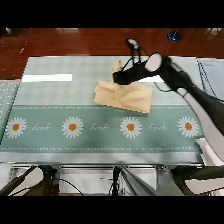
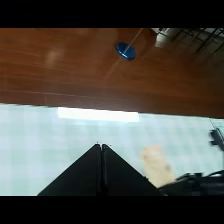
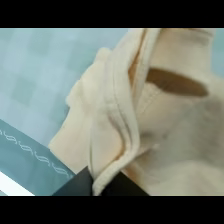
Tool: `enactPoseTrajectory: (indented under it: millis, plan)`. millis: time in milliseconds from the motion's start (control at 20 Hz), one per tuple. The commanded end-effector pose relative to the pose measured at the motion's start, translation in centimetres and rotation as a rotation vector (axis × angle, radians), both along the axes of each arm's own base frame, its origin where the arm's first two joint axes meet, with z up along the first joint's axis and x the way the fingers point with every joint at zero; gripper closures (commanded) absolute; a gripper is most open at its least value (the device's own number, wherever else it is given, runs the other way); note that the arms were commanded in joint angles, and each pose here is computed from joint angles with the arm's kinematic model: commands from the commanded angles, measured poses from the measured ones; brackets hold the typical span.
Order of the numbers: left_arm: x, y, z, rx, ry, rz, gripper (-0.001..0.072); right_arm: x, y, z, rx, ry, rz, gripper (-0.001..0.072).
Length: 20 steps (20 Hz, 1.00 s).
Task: Fold the shirts.
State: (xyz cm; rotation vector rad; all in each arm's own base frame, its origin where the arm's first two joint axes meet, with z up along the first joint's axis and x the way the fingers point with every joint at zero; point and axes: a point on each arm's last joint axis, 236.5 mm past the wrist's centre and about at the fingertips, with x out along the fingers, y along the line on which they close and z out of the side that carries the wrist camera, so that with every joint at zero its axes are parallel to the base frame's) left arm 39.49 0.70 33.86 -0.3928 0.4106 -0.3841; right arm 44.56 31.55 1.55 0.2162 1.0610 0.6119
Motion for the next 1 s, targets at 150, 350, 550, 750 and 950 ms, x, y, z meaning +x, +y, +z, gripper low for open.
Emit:
enactPoseTrajectory:
  millis: [150, 350, 550, 750, 950]
  plan:
    - [0.0, -3.5, -1.4, 0.013, 0.023, -0.105, 0.0682, -3.0, 9.2, -5.7, 0.118, 0.101, -0.006, 0.023]
    - [0.6, -4.7, -4.5, -0.021, 0.096, -0.146, 0.0682, -0.2, 5.3, 1.4, 0.134, -0.044, -0.028, 0.0213]
    - [0.8, -4.2, -7.4, 0.023, 0.144, -0.151, 0.068, 1.7, -11.1, 7.3, -0.184, -0.15, -0.125, 0.0217]
    - [1.4, -1.5, -11.3, 0.141, 0.243, -0.09, 0.0356, -6.6, -35.9, 6.4, -0.77, 0.217, -0.324, 0.0216]
    - [1.5, -0.7, -13.9, 0.163, 0.326, -0.102, 0.0245, -10.0, -36.1, 0.9, -0.266, 0.457, -0.435, 0.0113]
